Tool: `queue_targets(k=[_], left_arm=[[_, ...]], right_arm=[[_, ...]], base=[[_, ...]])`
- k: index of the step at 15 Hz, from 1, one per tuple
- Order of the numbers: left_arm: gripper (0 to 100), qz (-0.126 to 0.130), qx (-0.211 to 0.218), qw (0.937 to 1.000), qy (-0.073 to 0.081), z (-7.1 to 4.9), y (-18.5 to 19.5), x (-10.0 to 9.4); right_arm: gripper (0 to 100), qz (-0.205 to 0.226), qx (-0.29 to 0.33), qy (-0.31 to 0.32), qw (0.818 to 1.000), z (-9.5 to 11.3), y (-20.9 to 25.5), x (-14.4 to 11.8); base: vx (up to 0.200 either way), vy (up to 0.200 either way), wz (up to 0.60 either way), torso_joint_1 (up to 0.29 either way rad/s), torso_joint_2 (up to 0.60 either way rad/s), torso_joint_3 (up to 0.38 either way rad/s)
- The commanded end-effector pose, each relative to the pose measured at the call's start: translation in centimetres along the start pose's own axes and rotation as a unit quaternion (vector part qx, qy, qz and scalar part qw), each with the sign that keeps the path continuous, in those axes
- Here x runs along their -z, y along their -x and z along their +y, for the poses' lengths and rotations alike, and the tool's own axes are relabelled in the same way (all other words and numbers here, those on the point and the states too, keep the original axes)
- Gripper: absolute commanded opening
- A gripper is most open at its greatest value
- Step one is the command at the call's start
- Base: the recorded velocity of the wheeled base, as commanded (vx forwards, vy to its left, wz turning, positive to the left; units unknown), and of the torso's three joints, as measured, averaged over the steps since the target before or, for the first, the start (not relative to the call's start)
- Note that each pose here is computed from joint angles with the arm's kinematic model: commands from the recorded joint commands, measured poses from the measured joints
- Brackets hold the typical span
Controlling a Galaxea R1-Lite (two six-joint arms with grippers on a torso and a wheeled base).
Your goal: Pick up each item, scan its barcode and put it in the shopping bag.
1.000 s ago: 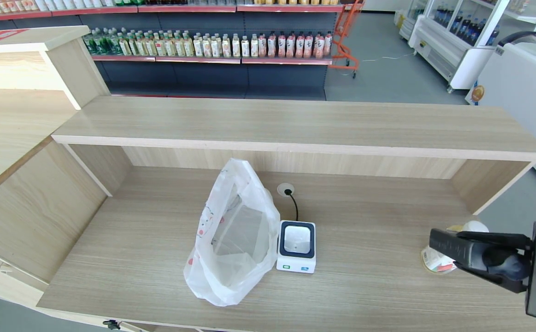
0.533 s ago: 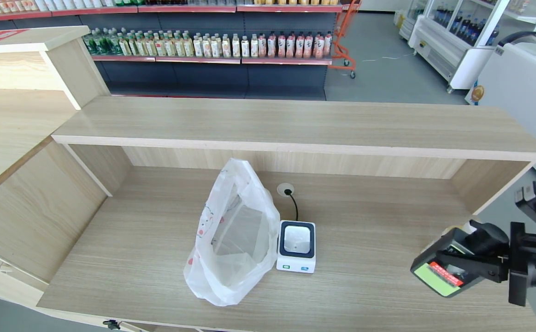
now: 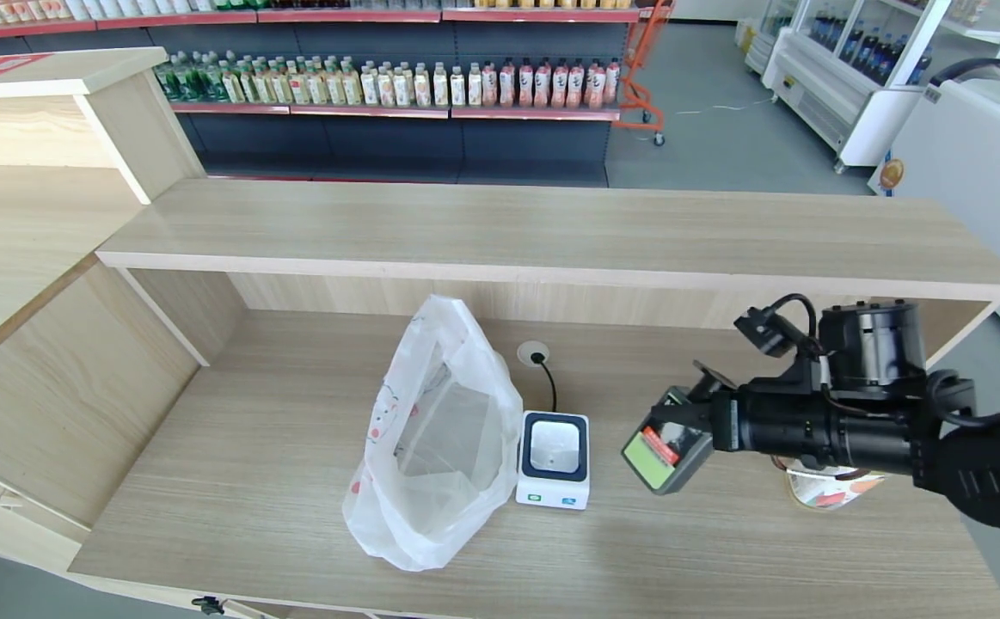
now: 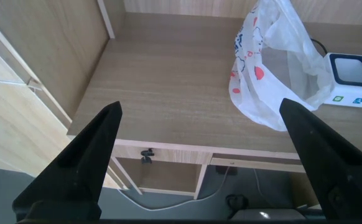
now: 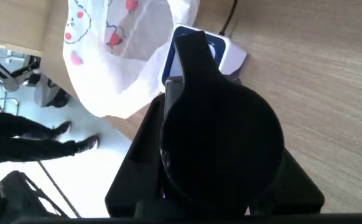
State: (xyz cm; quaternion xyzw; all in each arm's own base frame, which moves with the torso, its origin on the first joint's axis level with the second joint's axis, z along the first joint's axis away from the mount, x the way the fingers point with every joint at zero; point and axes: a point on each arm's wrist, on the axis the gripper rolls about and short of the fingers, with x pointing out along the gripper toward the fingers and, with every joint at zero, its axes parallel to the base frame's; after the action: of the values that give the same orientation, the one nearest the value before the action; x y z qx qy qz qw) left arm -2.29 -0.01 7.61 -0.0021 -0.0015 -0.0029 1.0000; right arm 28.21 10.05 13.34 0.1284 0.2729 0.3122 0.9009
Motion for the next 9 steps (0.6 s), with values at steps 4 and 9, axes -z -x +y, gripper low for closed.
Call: queue_targets(k=[4,9], left_arm=[[100,0.000,0.000,1.0000,0.000,0.0,0.0,0.0],[100,0.000,0.000,1.0000,0.000,0.0,0.0,0.0]], right_arm=[[0,0.021,0.019,-0.051,0.998,1.3,-6.9,1.6],[0,0.014,0.008,-0.043,0.999,1.5,-8.6,1.9]], base=[[0.000,0.000,0.00,0.000,0.00,0.000],[0.000,0.000,0.00,0.000,0.00,0.000]])
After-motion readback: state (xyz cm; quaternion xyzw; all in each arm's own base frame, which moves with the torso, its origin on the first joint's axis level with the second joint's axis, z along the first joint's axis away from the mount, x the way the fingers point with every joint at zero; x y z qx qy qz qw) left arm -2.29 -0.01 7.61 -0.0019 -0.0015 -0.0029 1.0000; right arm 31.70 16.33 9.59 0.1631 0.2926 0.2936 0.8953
